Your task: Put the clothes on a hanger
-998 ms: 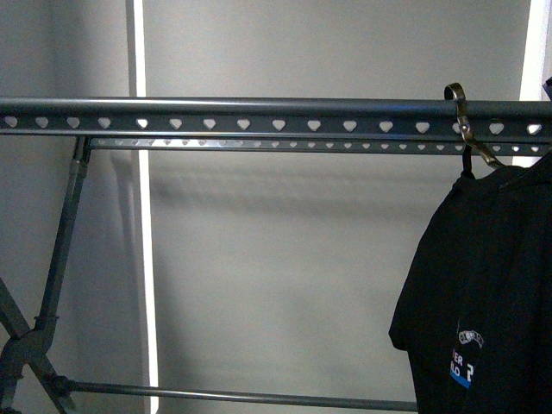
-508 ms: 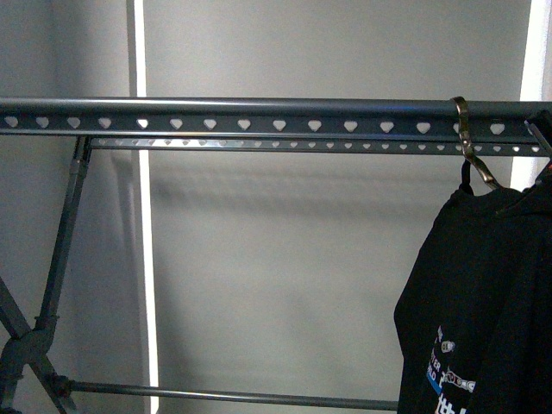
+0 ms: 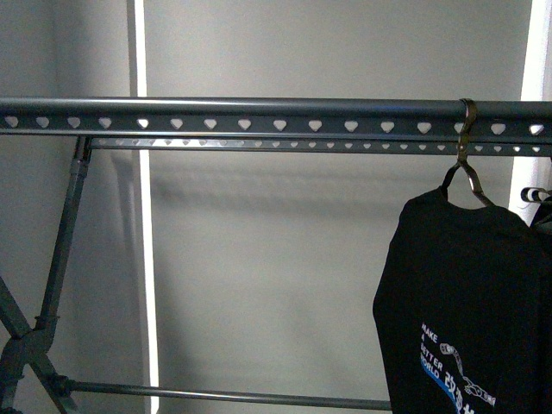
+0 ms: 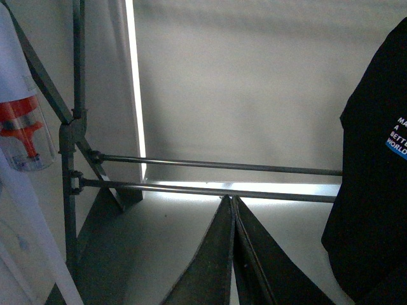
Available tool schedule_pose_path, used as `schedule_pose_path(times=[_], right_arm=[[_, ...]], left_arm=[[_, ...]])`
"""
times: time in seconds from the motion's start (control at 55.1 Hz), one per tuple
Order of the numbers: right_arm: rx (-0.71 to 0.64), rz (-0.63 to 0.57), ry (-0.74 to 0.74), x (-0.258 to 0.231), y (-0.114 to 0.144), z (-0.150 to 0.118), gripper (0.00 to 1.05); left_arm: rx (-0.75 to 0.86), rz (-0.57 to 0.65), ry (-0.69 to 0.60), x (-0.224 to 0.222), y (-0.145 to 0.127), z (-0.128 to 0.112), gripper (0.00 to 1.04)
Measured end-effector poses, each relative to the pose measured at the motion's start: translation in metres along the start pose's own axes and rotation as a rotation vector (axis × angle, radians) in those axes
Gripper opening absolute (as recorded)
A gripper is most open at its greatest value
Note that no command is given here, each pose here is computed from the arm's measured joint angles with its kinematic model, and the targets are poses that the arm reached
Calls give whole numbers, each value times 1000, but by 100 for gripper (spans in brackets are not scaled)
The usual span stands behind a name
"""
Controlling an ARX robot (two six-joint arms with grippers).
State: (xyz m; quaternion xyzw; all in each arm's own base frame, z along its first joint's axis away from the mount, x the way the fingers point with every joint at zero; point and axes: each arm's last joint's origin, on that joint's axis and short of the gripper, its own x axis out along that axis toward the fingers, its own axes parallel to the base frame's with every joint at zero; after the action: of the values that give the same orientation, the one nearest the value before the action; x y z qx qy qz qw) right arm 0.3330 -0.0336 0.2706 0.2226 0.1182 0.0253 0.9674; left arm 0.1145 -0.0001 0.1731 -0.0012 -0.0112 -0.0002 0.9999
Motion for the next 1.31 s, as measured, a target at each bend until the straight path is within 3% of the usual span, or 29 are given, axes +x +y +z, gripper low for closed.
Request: schedule_pose_path(times=[0.145, 0.254, 0.345, 0.417, 0.508, 0.635, 0.926, 1.307], right_arm=[[-257, 6, -180, -65, 6, -14, 75], [-361, 83, -161, -146, 6, -66, 99], [-393, 135, -99, -190, 3, -113, 97], [-427, 95, -185, -206, -4, -133, 97], [-436, -44, -235, -205, -12, -151, 79], [-443, -52, -234, -204, -14, -156, 59], [-448, -51, -237, -202, -17, -163, 1], [-449, -51, -237, -202, -17, -163, 2]], left_arm=[[0, 0, -1, -3, 0, 0, 4], [0, 0, 0, -5, 0, 0, 4], [0, 0, 0, -8, 0, 0, 4], [0, 0, 22, -16, 0, -4, 4], [0, 3, 8, -18, 0, -3, 4], [0, 0, 8, -18, 0, -3, 4], [0, 0, 6, -18, 0, -3, 4], [0, 0, 6, -18, 0, -3, 4]])
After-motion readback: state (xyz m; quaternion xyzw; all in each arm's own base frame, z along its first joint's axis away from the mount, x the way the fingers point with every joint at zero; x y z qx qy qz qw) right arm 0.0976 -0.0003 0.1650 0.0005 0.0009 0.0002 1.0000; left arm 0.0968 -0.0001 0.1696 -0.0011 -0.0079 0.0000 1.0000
